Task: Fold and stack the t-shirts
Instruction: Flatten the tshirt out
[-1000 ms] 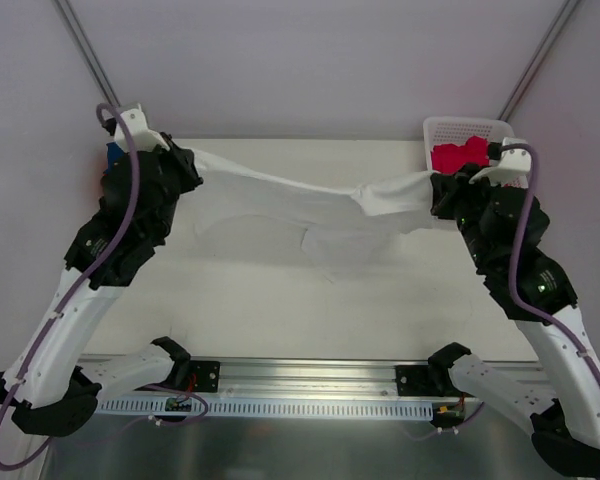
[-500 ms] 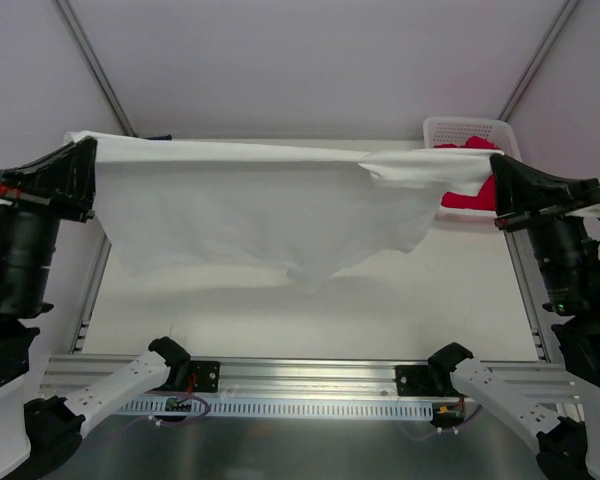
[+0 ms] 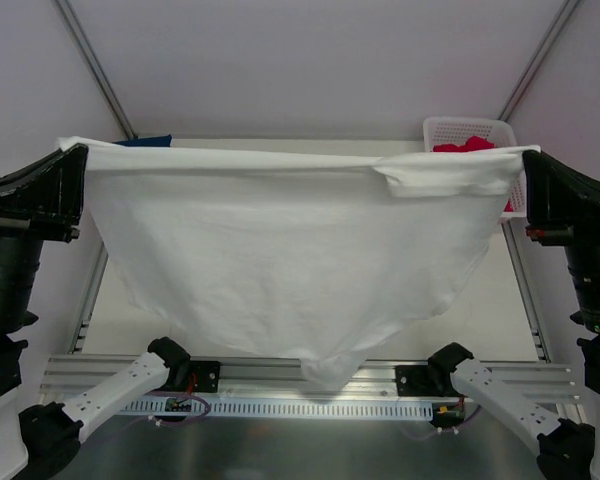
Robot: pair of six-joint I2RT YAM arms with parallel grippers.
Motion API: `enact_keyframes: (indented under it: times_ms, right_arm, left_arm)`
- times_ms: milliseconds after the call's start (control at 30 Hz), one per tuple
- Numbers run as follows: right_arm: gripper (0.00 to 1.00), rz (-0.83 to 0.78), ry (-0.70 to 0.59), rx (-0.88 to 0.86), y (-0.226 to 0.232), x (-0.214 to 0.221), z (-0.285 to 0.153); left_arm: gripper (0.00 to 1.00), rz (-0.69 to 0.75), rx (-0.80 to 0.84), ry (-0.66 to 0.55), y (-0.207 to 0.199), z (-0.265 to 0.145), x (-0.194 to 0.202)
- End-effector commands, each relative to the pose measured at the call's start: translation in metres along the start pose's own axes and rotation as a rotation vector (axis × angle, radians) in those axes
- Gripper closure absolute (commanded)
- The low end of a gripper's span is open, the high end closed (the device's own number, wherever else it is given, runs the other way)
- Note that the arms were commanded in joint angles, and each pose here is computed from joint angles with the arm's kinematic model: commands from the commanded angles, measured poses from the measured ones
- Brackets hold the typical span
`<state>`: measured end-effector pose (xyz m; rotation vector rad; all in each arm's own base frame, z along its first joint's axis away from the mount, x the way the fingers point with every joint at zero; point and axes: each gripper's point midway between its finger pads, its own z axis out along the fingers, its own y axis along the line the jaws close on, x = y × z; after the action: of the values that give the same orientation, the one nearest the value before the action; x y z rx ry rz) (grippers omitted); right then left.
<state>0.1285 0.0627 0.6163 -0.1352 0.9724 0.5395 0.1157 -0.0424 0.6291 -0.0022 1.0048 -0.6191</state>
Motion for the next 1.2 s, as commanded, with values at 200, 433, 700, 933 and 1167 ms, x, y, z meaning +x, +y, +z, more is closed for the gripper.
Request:
enact_keyframes:
  times_ms: [200, 433, 700, 933, 1167]
  right_arm:
    - [1.0, -0.123, 0.145, 0.181, -0.032, 0.062, 0.069]
    - [1.0, -0.205, 0.258, 0.259, -0.056, 0.112, 0.111]
    - [1.0, -0.136, 0.359, 0.339, -0.118, 0.162, 0.156]
    - [1.0, -0.158, 0.294, 0.411, -0.158, 0.139, 0.191]
    - [1.0, -0.177, 0.2, 0.39, -0.145, 0.143, 0.17]
  left_arm:
    - [1.0, 0.101, -0.151, 0.185, 0.022, 0.096, 0.105]
    - [1.0, 0.091, -0.15, 0.312, 0.039, 0.156, 0.173]
    - [1.0, 0.053, -0.145, 0.371, 0.076, 0.227, 0.208]
    - [1.0, -0.025, -0.167, 0.362, 0.129, 0.263, 0.2]
    - [1.0, -0.062, -0.181, 0.38, 0.137, 0.252, 0.2]
